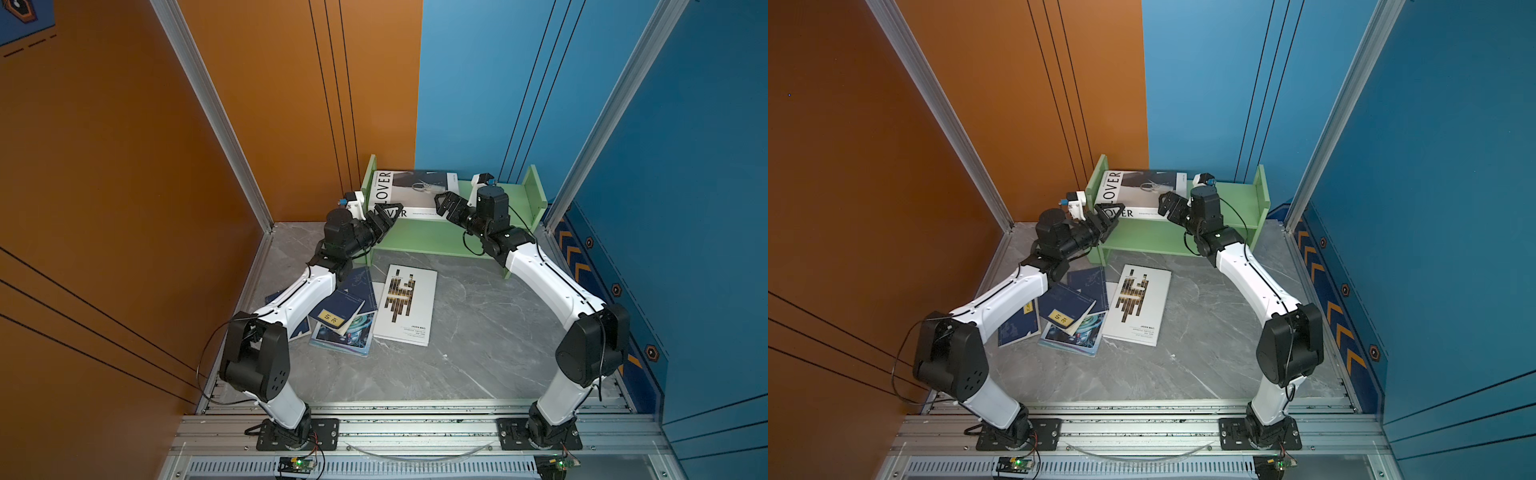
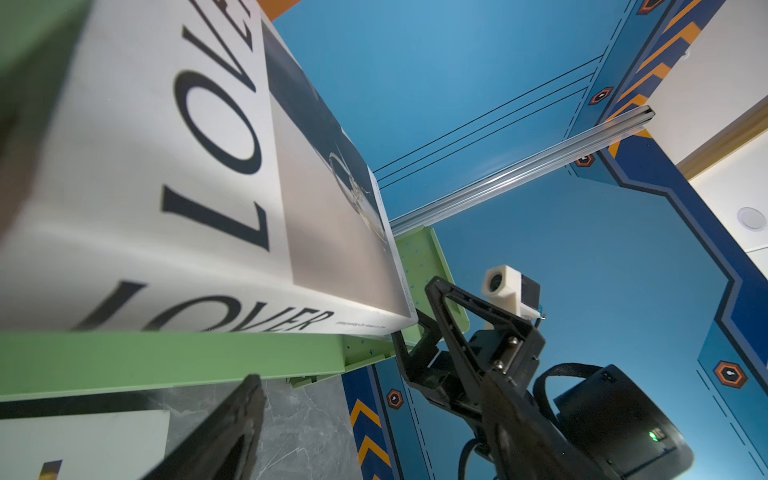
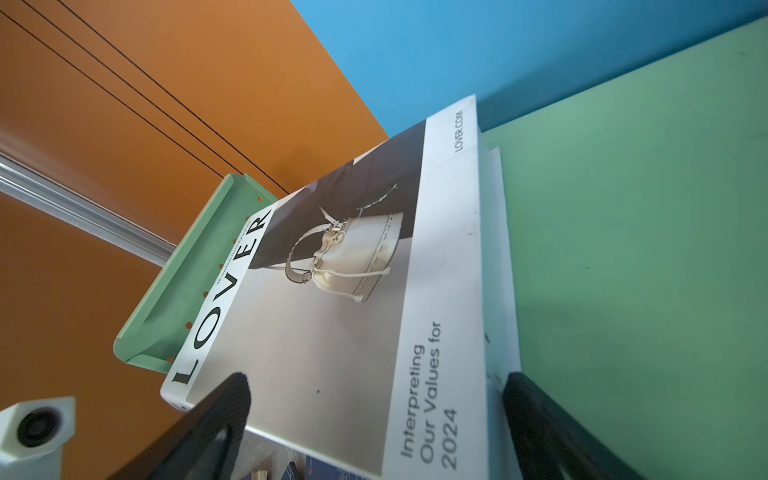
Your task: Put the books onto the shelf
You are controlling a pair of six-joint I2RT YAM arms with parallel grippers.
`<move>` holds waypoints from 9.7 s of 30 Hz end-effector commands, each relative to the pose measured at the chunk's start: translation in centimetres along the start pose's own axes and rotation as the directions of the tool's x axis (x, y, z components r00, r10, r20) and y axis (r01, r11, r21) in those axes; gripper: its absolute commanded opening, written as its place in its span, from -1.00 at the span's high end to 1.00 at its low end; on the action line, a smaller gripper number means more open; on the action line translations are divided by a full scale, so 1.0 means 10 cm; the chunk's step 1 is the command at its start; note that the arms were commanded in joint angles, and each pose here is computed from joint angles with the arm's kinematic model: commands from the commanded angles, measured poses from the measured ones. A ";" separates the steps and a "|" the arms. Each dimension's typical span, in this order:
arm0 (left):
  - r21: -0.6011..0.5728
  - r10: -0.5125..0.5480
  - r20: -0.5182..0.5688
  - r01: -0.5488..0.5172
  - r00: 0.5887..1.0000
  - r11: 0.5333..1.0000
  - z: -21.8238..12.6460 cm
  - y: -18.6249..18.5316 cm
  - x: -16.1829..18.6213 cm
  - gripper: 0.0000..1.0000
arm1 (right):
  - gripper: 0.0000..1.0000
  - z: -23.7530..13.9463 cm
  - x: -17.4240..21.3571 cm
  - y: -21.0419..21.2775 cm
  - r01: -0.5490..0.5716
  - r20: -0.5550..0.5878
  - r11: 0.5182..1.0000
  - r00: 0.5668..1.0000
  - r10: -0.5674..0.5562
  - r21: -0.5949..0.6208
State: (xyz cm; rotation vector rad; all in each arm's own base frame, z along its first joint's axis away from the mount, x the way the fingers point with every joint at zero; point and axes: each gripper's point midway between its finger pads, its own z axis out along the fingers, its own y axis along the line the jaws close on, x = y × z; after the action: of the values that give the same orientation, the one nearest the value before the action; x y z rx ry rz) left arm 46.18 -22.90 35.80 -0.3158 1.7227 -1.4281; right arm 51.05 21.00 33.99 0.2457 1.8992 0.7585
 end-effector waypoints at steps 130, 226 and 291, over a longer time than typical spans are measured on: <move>-0.612 0.017 -0.487 -0.355 0.873 0.706 -0.77 2.34 2.40 -0.85 | -0.77 -0.40 3.34 -1.16 0.169 -0.603 0.932 0.795 0.064 0.321; -0.449 -0.130 -0.230 0.013 0.965 0.893 -1.23 1.14 1.47 -0.83 | -0.24 -0.13 3.91 -0.52 -0.002 -0.702 0.992 0.707 0.088 0.123; -0.275 -0.262 -0.385 0.161 0.885 0.948 -0.67 1.53 1.36 -0.79 | -0.40 -0.19 3.75 -0.81 -0.218 -0.676 0.975 0.712 0.193 0.049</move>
State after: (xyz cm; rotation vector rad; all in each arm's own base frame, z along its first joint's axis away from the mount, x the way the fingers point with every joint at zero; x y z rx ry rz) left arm 41.51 -18.98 13.93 -0.4160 2.2495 -1.2340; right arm 35.69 32.02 4.48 0.1592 2.5064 1.1048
